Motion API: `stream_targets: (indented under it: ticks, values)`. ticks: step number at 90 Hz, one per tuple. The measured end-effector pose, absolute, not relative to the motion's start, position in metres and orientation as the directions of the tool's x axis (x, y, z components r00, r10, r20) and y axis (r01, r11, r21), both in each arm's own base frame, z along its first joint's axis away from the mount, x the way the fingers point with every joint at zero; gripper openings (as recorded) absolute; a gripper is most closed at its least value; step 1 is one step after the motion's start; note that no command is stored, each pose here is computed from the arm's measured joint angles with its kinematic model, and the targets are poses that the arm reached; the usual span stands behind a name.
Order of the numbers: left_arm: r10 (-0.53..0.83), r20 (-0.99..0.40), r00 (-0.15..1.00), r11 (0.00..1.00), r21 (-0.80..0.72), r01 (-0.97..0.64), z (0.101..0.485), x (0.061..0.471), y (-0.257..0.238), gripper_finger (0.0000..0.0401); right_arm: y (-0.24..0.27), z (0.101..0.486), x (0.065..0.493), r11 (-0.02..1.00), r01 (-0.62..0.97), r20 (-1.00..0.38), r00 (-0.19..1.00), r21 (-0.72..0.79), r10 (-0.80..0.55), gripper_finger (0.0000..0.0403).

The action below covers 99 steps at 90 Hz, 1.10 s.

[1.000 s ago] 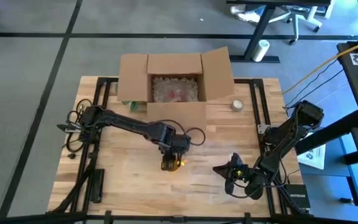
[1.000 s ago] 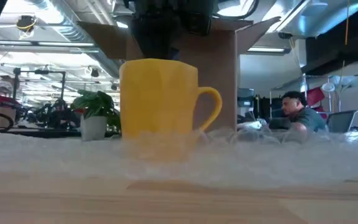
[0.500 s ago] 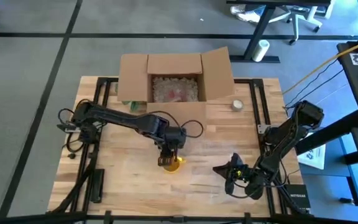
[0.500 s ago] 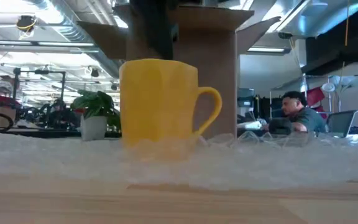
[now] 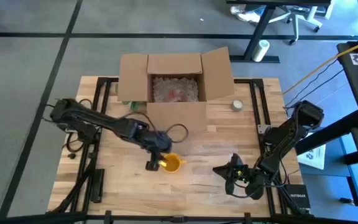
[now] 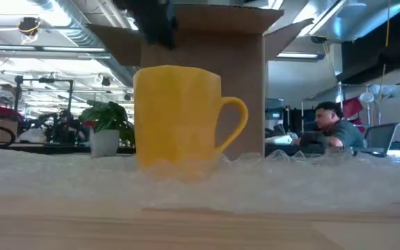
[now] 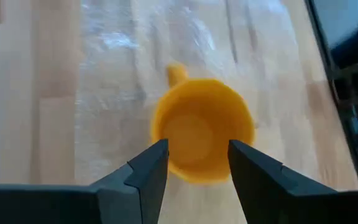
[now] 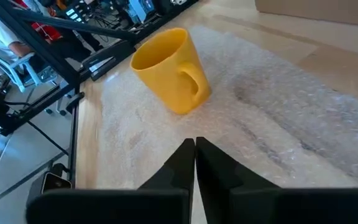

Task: Wrap mug
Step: Wrap the yellow cup with bubble wrap

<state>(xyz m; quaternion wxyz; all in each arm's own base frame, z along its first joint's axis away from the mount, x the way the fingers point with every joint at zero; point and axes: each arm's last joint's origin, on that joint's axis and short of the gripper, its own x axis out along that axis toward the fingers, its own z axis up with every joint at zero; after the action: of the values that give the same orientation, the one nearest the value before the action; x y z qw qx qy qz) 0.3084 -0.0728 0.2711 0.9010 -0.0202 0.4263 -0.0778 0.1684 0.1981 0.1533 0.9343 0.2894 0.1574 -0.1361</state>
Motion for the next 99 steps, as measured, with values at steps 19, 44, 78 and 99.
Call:
stream_targets:
  ticks: [19, 44, 78, 99]
  values:
    - [-0.137, -0.601, 0.787, 0.976, -0.216, 0.006, 0.242, 0.253, -0.053, 0.0151, 0.199, 0.154, 0.169, 0.788, 0.34, -0.366, 0.917, 0.513, -0.157, 0.0]
    - [-0.119, -0.512, 0.851, 0.937, -0.341, -0.074, 0.198, 0.209, -0.044, 0.0115, 0.203, 0.149, 0.167, 0.767, 0.31, -0.504, 0.864, 0.563, 0.021, 0.0]
    - [-0.136, -0.529, 0.838, 0.948, -0.316, -0.046, 0.189, 0.202, -0.051, 0.0002, 0.204, 0.142, 0.151, 0.717, 0.42, -0.667, 0.74, 0.556, 0.083, 0.0]
    - [-0.063, -0.514, 0.855, 0.964, -0.255, -0.082, 0.187, 0.198, -0.061, 0.0, 0.22, 0.165, 0.108, 0.676, 0.48, -0.68, 0.732, 0.56, 0.044, 0.0]
